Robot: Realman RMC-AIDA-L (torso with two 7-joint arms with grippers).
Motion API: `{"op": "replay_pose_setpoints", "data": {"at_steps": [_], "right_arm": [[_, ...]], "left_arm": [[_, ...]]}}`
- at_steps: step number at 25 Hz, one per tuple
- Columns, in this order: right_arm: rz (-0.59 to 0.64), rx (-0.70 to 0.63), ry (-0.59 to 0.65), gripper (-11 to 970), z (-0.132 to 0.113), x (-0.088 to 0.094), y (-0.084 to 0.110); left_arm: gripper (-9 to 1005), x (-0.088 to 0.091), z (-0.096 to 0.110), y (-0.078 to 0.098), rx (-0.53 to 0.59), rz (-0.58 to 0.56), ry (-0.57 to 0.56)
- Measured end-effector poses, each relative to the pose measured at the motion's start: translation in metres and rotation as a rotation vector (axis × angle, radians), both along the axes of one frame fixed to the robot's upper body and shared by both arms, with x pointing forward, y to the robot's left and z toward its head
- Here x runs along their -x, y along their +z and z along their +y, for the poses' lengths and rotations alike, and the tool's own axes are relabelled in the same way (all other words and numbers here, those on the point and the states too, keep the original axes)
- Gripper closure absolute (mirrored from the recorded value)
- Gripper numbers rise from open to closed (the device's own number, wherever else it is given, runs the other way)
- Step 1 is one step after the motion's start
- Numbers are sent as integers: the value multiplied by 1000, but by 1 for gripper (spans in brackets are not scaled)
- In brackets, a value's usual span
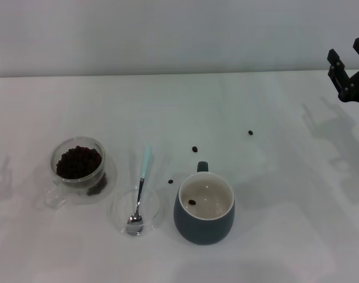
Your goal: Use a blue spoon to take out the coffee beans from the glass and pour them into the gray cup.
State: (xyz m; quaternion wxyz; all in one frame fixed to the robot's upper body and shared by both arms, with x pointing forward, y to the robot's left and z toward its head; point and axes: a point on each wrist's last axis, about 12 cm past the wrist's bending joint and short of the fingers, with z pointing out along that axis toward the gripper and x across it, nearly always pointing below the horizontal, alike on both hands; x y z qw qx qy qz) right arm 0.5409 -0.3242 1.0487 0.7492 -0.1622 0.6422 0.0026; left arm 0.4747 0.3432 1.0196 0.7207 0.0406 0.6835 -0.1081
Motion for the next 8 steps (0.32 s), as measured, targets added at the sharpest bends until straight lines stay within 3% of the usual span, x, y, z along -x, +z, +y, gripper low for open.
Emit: {"op": "replay_pose_setpoints", "data": {"at_steps": [8], "right_arm": [[-9,-1,3,436,0,-1,2]], "left_arm": [[779,3,-1,-3,-39,-1,11]]}}
